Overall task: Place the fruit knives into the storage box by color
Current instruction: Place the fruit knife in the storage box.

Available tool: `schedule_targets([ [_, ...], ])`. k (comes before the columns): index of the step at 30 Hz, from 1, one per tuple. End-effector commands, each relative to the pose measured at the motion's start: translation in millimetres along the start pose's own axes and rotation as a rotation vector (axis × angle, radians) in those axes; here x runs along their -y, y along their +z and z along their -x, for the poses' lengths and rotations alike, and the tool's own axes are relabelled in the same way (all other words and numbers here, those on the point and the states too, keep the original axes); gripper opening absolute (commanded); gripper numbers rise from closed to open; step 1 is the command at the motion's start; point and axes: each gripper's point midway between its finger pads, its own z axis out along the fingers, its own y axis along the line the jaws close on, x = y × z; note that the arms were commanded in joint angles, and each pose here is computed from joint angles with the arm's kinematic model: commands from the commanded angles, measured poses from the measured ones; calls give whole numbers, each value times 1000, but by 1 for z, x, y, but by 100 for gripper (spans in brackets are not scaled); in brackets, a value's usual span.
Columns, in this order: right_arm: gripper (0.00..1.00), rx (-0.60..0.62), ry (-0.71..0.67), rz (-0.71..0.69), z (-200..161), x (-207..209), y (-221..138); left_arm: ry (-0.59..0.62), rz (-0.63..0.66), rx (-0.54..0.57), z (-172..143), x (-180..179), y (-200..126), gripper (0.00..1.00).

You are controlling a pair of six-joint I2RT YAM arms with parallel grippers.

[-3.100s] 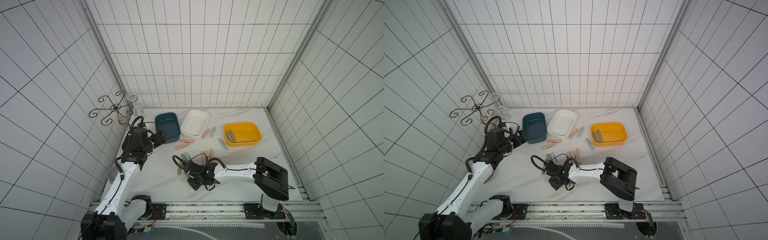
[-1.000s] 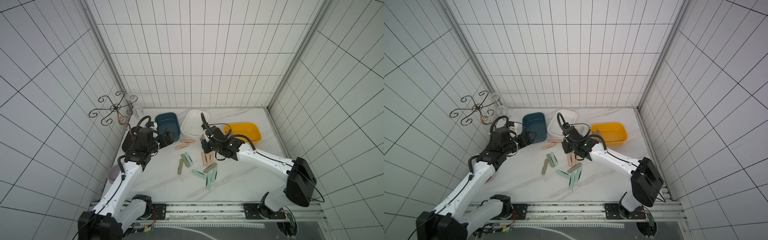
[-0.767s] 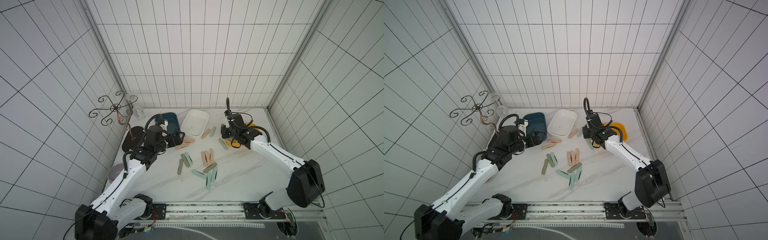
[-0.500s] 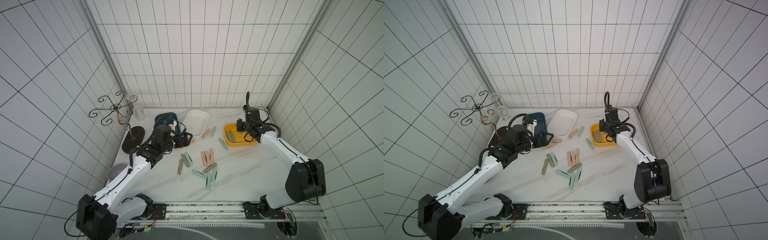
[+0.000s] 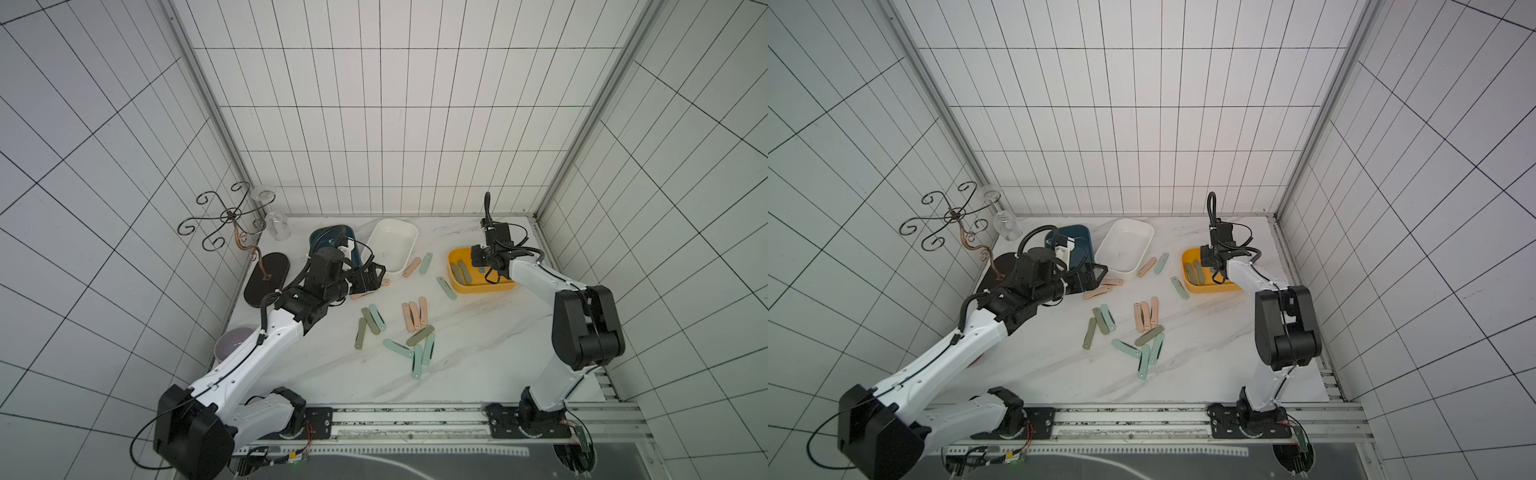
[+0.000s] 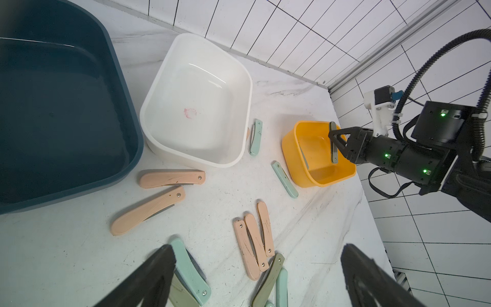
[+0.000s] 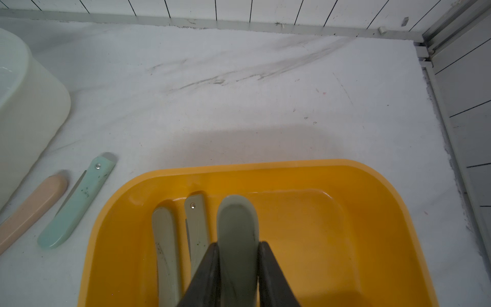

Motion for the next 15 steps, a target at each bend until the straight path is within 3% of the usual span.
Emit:
schedule_targets([
  [1, 26, 29, -8, -7, 16, 4, 10, 8, -11, 23, 10, 7, -2, 97],
  [15, 29, -64, -20, -5, -2, -3, 55, 10, -7, 18, 9, 7, -2, 97],
])
